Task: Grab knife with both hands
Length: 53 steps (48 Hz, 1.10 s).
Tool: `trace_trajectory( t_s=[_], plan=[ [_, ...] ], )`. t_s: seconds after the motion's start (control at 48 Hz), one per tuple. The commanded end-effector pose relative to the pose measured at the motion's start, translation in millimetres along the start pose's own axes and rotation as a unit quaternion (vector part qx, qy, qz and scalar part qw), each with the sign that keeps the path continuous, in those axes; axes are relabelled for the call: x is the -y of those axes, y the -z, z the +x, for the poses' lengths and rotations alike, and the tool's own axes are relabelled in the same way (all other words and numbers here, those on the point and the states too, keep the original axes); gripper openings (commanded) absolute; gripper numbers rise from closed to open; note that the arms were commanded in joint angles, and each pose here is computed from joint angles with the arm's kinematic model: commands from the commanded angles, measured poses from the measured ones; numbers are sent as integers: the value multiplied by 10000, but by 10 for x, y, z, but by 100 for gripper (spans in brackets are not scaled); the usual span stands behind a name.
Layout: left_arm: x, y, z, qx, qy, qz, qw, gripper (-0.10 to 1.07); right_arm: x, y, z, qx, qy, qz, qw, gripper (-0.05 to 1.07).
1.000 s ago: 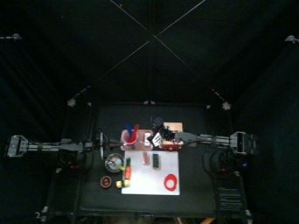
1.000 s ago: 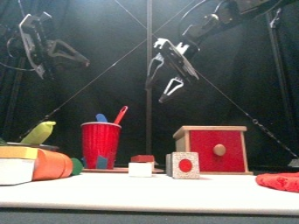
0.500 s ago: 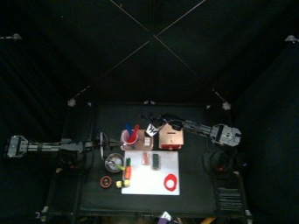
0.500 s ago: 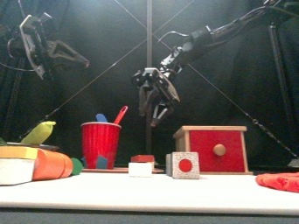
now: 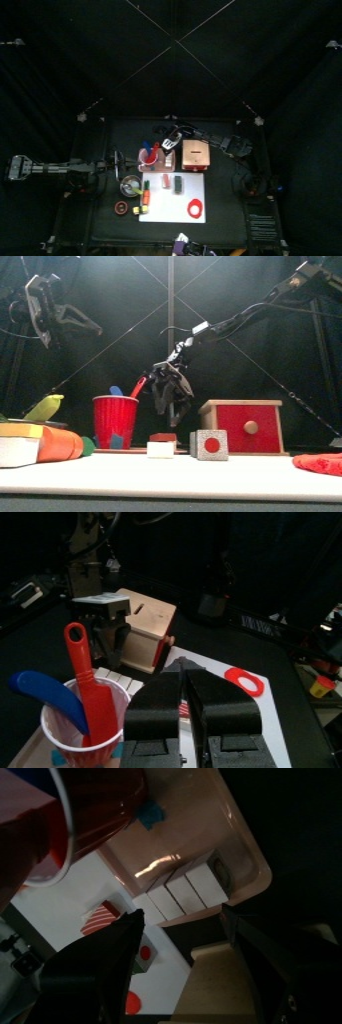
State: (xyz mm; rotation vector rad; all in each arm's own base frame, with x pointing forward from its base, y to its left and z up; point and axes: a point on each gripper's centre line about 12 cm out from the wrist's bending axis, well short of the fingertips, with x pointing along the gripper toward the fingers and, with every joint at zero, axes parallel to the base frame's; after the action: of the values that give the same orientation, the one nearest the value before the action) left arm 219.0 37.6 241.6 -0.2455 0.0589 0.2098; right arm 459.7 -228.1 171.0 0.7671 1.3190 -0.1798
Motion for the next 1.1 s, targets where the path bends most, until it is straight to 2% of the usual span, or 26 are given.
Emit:
trace_trajectory(
  t_s=[0.0,0.146,0.312,0.5,0.708,0.854,1.083],
  plan=[
    [11,-63,17,92,7,-12,10000,39,-922,-543,-2075,2892,-293,-1335,9475,94],
    [11,-63,17,92,7,-12,10000,39,-943,-572,-2245,3086,-239,-1411,9404,94],
    [8,-54,15,70,-2,-26,10000,39,-906,-551,-2312,3109,-84,-1345,9408,94],
    [4,-48,15,41,-15,-34,10000,39,-921,-448,-2481,3442,114,-1464,9273,94],
    [9,-53,17,47,-5,-41,10000,39,-823,-429,-2284,3249,109,-1199,9381,94],
    [3,-47,15,40,-24,-76,10000,39,-799,-390,-2341,3443,95,-1179,9314,94],
    [3,-47,15,40,-24,-68,10000,39,-762,-332,-2463,3504,116,-1143,9295,94]
  ],
)
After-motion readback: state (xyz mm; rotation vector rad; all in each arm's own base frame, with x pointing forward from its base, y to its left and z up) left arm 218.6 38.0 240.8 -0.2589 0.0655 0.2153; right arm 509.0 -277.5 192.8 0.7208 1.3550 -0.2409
